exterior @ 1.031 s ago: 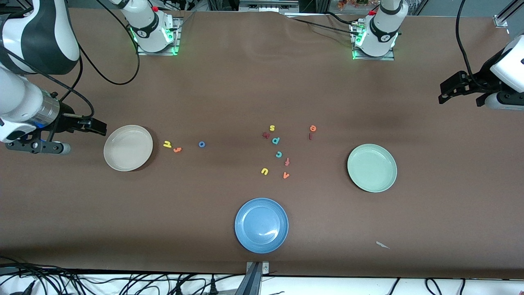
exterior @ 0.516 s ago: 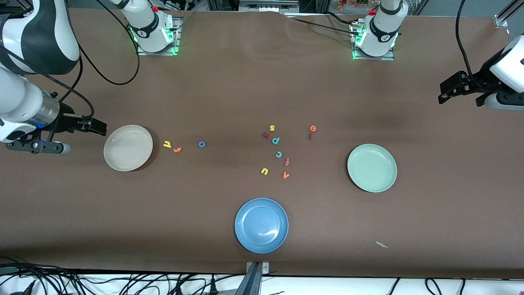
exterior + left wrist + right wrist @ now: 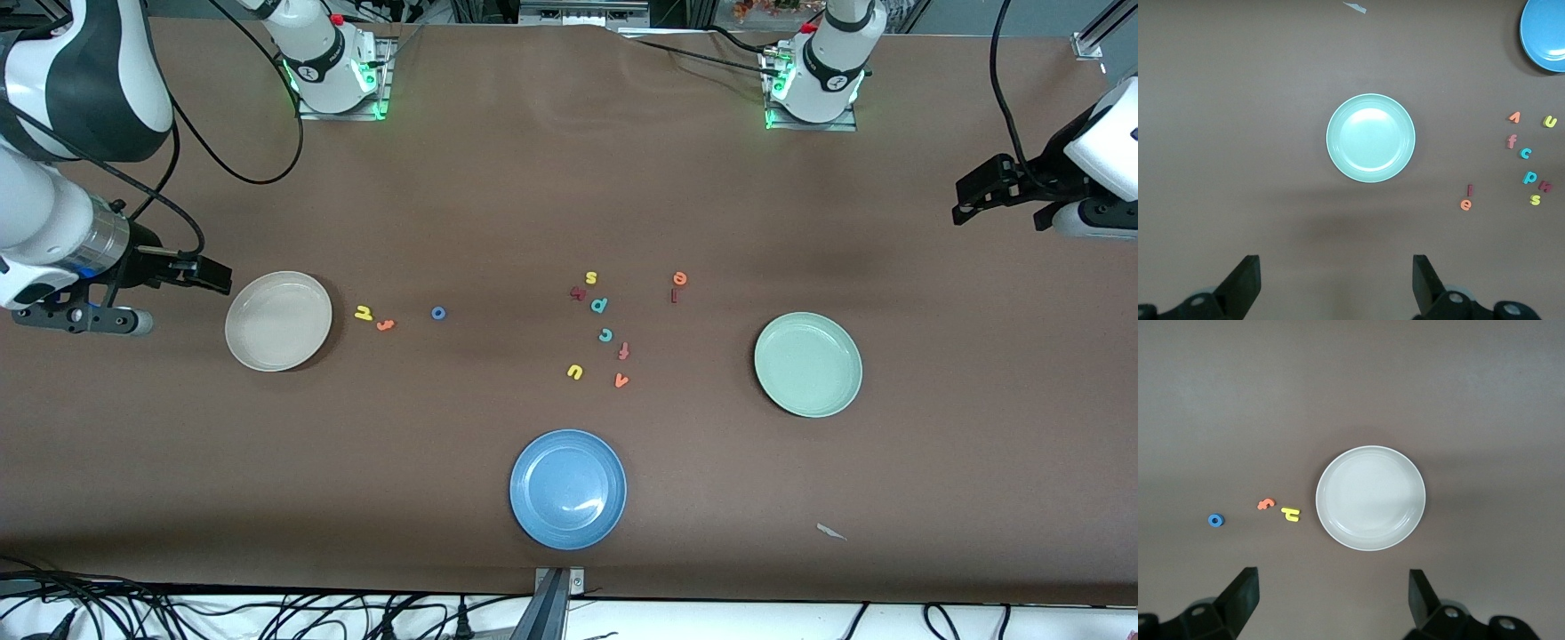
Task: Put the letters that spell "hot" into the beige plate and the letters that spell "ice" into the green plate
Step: 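Reach the right gripper to the blue ring while the left gripper reaches the red letter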
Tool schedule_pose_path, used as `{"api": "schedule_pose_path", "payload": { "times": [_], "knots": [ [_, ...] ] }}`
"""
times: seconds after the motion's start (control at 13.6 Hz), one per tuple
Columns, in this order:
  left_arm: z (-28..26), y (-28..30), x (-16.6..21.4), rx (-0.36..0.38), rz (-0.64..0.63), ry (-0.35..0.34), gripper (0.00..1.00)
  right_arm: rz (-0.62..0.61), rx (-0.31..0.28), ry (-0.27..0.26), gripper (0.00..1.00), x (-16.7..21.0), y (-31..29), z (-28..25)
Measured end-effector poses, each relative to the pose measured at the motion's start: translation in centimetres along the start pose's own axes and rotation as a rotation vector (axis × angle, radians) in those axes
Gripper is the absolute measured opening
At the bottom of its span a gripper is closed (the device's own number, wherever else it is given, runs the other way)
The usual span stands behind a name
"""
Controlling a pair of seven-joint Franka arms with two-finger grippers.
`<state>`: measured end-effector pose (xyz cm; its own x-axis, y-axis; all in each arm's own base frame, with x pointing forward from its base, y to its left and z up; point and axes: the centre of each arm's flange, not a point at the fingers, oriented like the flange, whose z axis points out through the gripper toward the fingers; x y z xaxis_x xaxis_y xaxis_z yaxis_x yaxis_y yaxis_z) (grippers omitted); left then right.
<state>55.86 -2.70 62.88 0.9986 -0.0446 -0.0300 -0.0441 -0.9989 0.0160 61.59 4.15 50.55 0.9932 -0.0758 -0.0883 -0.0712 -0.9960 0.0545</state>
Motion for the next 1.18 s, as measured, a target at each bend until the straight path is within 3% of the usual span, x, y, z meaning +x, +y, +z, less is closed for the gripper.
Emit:
{"api": "schedule_pose_path", "payload": {
  "times": [0.66, 0.96, 1.18],
  "knots": [
    [0.5, 0.1, -0.2, 0.0, 0.002, -0.034, 1.0, 0.033, 0.003, 0.001, 1.0, -0.3, -2.1, -0.1],
    [0.5, 0.1, -0.2, 0.0, 0.002, -0.035, 1.0, 0.079, 0.003, 0.016, 1.0, -1.3, -9.6, 0.8],
    [0.6, 0.1, -0.2, 0.0, 0.001, -0.037, 1.0, 0.116, 0.022, 0.014, 1.0, -1.5, -16.4, 4.4]
  ]
}}
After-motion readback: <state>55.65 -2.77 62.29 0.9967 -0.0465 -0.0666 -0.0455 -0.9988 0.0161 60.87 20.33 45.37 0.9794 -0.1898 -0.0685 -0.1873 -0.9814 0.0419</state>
